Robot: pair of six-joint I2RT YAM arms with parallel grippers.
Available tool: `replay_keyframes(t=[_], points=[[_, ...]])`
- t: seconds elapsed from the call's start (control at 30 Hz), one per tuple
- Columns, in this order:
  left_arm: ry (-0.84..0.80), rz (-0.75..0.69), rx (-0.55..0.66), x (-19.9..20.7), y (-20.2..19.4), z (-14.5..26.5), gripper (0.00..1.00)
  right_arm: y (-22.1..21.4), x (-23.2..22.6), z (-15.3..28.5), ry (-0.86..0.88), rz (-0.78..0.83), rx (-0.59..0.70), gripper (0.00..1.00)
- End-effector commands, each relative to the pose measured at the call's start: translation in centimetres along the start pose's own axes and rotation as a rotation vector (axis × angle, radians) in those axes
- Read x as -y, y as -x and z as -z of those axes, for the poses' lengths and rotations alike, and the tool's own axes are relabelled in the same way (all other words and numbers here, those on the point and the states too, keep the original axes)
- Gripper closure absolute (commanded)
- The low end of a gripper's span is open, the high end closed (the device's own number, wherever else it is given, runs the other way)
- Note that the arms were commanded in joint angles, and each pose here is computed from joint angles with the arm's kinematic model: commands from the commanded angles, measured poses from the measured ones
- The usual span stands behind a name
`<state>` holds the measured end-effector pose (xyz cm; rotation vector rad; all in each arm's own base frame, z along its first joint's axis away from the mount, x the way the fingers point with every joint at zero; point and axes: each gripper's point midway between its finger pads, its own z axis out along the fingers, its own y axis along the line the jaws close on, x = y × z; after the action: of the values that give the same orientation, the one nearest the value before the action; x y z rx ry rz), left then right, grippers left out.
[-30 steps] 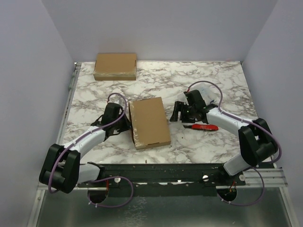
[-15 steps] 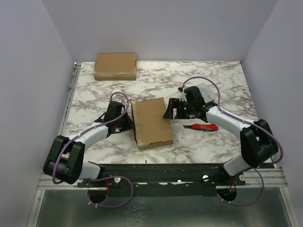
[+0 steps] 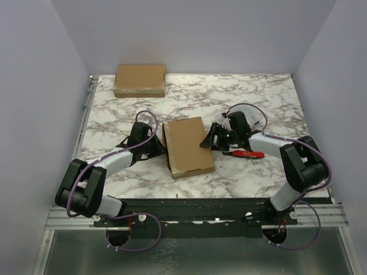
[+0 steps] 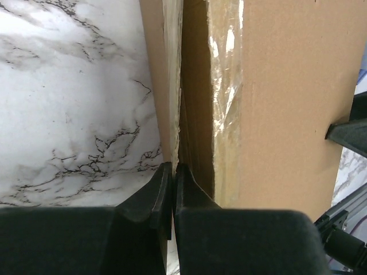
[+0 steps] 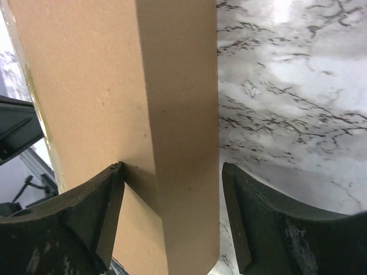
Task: Unpack the express box
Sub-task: Open the express box at the center of the board.
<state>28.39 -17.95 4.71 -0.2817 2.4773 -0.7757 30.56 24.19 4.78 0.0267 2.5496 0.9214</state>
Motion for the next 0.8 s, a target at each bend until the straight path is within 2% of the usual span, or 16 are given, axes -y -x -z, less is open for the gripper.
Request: replay_keyframes(t=[0.0, 0.23, 0.27, 0.3, 0.4, 0.47, 0.57, 0.77], points=[[0.085, 0.022, -0.091, -4.3, -3.6, -0.3, 1.0, -2.4, 6.2, -0.4, -0.134, -0.118, -0.035, 0.3], [0.09, 0.051, -0.088, -5.1, -4.0, -0.1, 1.0, -2.6, 6.3, 0.0, -0.14, -0.107, -0.037, 0.3], [0.073, 0.048, -0.083, -4.6, -3.7, 0.0, 0.97, -2.4, 6.3, 0.2, -0.146, -0.095, -0.034, 0.29], [0.053, 0.046, -0.071, -3.9, -3.1, 0.1, 0.89, -1.9, 6.0, 0.5, -0.143, -0.078, -0.027, 0.29], [-0.027, 0.041, -0.028, -1.2, -1.0, 1.0, 0.61, -0.5, 4.8, 1.1, -0.129, -0.03, -0.019, 0.27], [-0.076, 0.032, 0.01, 0.8, 0.7, 1.8, 0.5, 0.4, 4.2, 1.3, -0.123, -0.004, -0.01, 0.27], [-0.124, 0.027, 0.05, 3.0, 2.8, 2.9, 0.42, 1.1, 4.1, 1.1, -0.13, 0.01, -0.008, 0.26], [-0.109, 0.029, 0.104, 4.0, 4.9, 4.0, 0.4, 2.1, 3.9, 1.0, -0.138, 0.026, 0.001, 0.26]])
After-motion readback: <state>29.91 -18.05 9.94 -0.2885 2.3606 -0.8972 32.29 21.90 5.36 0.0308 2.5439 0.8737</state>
